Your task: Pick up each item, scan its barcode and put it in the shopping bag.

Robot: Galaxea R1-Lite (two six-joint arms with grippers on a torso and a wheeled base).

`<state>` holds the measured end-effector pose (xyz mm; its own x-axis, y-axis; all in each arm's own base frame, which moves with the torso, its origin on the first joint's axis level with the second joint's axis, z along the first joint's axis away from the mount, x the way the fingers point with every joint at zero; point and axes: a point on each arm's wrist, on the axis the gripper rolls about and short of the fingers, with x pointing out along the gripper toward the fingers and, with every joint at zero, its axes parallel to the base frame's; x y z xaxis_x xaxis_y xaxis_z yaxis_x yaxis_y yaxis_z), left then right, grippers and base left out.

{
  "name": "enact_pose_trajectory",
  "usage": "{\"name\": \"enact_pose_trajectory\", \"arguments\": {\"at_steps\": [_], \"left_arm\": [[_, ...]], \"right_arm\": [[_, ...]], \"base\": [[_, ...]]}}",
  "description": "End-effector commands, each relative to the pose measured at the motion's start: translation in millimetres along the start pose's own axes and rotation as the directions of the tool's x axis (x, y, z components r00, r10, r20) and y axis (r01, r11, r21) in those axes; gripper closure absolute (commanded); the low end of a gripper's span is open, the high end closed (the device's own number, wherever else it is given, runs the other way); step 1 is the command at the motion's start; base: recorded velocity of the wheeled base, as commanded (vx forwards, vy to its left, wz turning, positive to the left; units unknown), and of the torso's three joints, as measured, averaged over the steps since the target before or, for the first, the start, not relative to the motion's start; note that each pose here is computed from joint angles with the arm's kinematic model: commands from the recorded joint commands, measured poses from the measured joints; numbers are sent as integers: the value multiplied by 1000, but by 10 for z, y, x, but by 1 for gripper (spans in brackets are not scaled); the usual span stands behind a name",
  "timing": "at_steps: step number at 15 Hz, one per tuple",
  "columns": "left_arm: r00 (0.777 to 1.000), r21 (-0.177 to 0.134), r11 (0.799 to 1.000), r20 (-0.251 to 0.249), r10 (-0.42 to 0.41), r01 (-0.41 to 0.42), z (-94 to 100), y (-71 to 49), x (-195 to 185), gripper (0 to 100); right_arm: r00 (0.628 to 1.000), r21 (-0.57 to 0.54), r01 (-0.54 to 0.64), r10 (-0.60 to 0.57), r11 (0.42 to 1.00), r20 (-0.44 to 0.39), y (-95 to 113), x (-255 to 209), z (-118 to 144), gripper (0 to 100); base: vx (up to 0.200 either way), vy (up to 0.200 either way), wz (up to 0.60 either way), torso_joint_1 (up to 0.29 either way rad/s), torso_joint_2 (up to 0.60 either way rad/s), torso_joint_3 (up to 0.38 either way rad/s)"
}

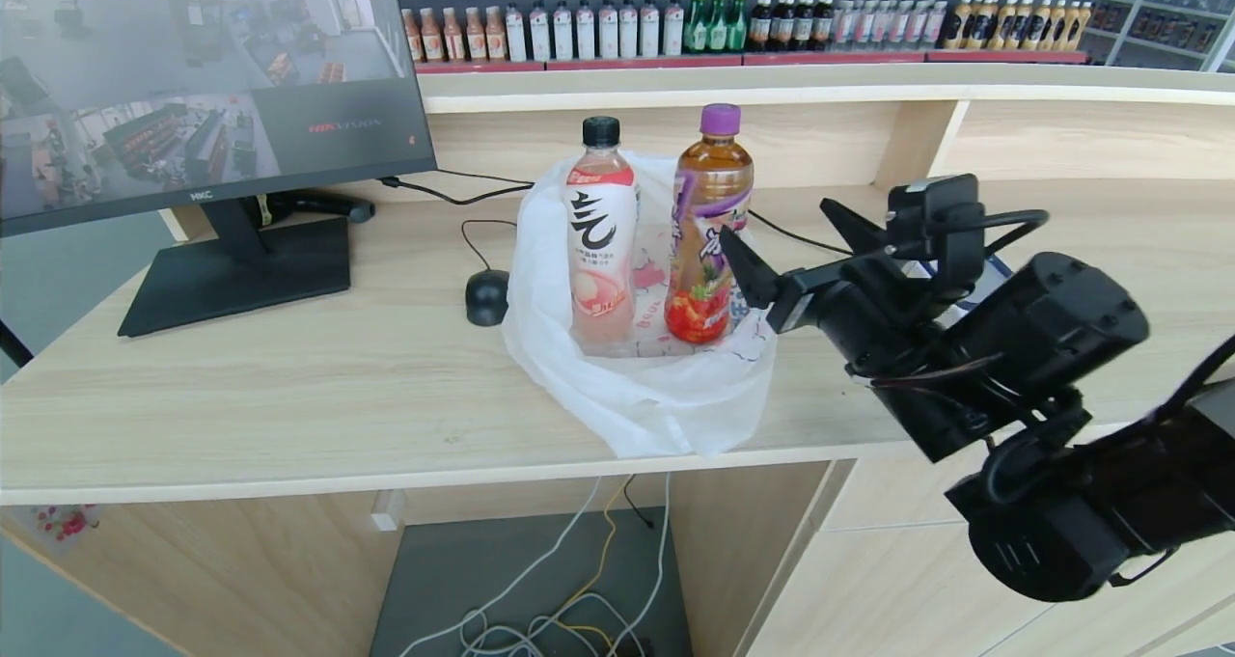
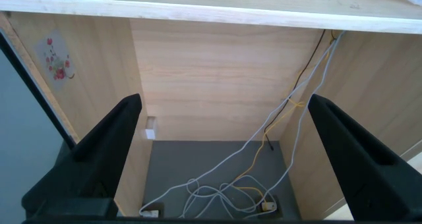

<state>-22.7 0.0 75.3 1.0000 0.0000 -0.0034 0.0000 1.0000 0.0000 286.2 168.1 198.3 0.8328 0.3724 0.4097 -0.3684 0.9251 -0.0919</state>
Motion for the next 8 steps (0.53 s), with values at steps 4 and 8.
{"name": "enact_pose_trajectory", "arguments": {"at_steps": [4, 8], "left_arm": [[1000, 0, 1000, 0, 0, 0, 0, 0, 0, 0], [1000, 0, 1000, 0, 0, 0, 0, 0, 0, 0]], "right_arm": [[995, -41, 90, -91, 995, -28, -407, -898, 483, 0], [989, -63, 107, -113, 992, -94, -471, -1677, 565, 0]], "base": [[0, 0, 0, 0, 0, 0], [0, 0, 0, 0, 0, 0]]}}
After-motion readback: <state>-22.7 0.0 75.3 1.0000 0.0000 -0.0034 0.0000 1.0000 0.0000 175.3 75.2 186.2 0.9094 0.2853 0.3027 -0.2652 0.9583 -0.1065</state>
